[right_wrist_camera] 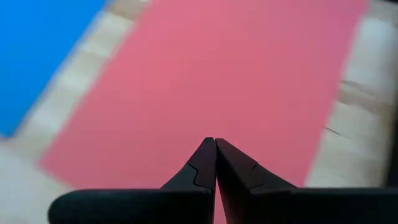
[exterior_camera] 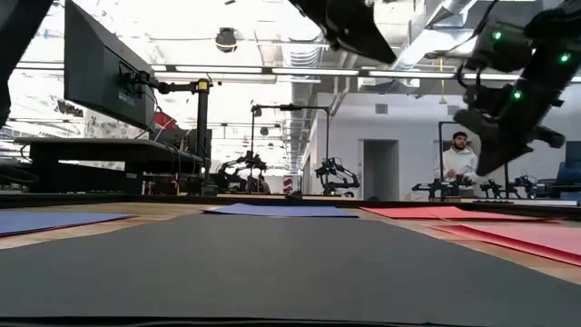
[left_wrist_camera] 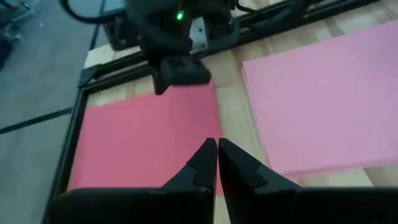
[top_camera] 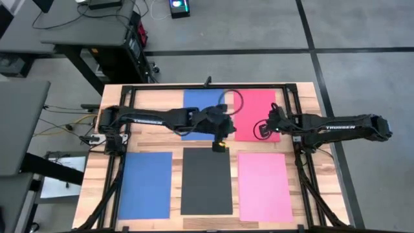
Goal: Organize paper
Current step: Stack the blue paper on top of the blue paper
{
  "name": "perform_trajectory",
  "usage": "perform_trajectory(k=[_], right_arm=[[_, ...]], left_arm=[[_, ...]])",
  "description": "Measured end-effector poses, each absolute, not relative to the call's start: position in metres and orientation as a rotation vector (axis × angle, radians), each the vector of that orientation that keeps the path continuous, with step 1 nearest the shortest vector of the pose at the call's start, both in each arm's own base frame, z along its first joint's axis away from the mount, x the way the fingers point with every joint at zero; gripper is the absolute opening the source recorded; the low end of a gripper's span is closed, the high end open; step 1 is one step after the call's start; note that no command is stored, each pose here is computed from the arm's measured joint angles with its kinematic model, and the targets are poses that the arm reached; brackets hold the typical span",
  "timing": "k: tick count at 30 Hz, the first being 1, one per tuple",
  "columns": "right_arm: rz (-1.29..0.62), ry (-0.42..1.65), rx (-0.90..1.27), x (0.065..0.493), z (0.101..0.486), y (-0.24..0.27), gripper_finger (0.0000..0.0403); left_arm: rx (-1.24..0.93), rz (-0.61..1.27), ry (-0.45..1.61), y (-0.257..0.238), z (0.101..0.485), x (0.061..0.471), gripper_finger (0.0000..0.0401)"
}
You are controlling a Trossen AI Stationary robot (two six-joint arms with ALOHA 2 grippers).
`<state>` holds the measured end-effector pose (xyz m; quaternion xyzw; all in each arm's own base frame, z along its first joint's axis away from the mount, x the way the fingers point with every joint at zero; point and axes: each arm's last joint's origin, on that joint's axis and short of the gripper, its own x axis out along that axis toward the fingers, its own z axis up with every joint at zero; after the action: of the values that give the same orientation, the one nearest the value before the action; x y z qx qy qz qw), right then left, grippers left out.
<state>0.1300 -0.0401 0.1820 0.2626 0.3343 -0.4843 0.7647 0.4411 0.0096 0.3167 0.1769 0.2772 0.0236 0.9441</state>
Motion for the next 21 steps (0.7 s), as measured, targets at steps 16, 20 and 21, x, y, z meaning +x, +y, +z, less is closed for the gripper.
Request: perform_trajectory(k=[16, 20, 21], right_arm=[[-0.651, 0.434, 0.337, 0.165, 0.257, 0.028, 0.0000], [-0.584, 0.405, 0.309, 0.165, 0.265, 0.042, 0.0000], [-0.579, 0.395, 0.303, 0.164, 0.266, 0.045, 0.0000]], left_arm=[[0.227, 0.200, 0.369, -0.004, 0.329, 0.304, 0.0000], [0.186, 0.209, 0.363, -0.014, 0.322, 0.276, 0.0000], [0.176, 0.206, 0.369, -0.017, 0.320, 0.270, 0.0000]])
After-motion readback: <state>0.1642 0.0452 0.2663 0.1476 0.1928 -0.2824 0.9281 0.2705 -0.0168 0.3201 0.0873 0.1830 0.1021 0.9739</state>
